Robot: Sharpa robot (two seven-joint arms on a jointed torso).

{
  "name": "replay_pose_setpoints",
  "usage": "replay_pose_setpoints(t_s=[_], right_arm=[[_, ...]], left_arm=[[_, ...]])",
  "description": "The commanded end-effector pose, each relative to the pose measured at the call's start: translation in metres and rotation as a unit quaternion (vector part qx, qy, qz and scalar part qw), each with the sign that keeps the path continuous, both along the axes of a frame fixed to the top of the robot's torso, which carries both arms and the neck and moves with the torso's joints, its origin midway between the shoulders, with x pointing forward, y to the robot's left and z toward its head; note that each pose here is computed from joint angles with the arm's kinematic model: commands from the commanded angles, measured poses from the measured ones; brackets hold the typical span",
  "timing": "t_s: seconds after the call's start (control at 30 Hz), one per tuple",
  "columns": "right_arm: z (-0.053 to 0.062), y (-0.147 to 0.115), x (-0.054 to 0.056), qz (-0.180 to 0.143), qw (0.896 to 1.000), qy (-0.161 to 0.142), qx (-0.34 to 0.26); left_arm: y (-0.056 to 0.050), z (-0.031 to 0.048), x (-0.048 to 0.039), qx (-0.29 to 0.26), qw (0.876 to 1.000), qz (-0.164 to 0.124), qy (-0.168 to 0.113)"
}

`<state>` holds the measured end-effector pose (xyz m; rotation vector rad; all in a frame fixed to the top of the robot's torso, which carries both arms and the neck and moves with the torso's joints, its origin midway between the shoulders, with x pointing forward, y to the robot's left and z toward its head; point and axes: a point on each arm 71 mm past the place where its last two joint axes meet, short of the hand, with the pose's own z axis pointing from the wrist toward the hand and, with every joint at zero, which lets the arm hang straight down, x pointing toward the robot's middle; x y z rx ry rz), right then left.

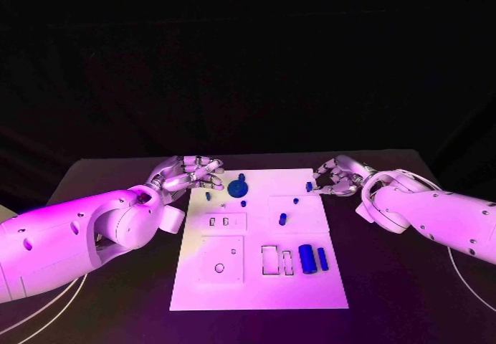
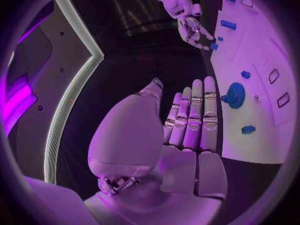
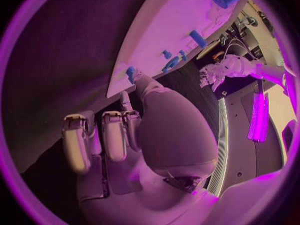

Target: Assemble the parts on the task board

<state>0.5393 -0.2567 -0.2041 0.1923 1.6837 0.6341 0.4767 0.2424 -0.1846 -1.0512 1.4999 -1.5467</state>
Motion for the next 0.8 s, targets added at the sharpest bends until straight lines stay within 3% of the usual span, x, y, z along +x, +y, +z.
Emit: replay_pose_setpoints(t_s=[0.03,0.4,0.8], right_arm=[[-0.001,0.004,0.002,0.006,1.0,0.0,0.005],[-0.012,0.015,0.005,0.011,1.0,0.01,-0.003],[-0.015,0.021,0.005,0.018,1.0,0.012,-0.007]], left_arm=[[-0.002,0.0017,-0.0007,-0.006,1.0,-0.011,-0.007],[-0.002,0.002,-0.001,-0.005,1.0,-0.01,-0.007],[-0.001,0.0019,-0.0009,-0.004,1.0,-0.008,-0.006]])
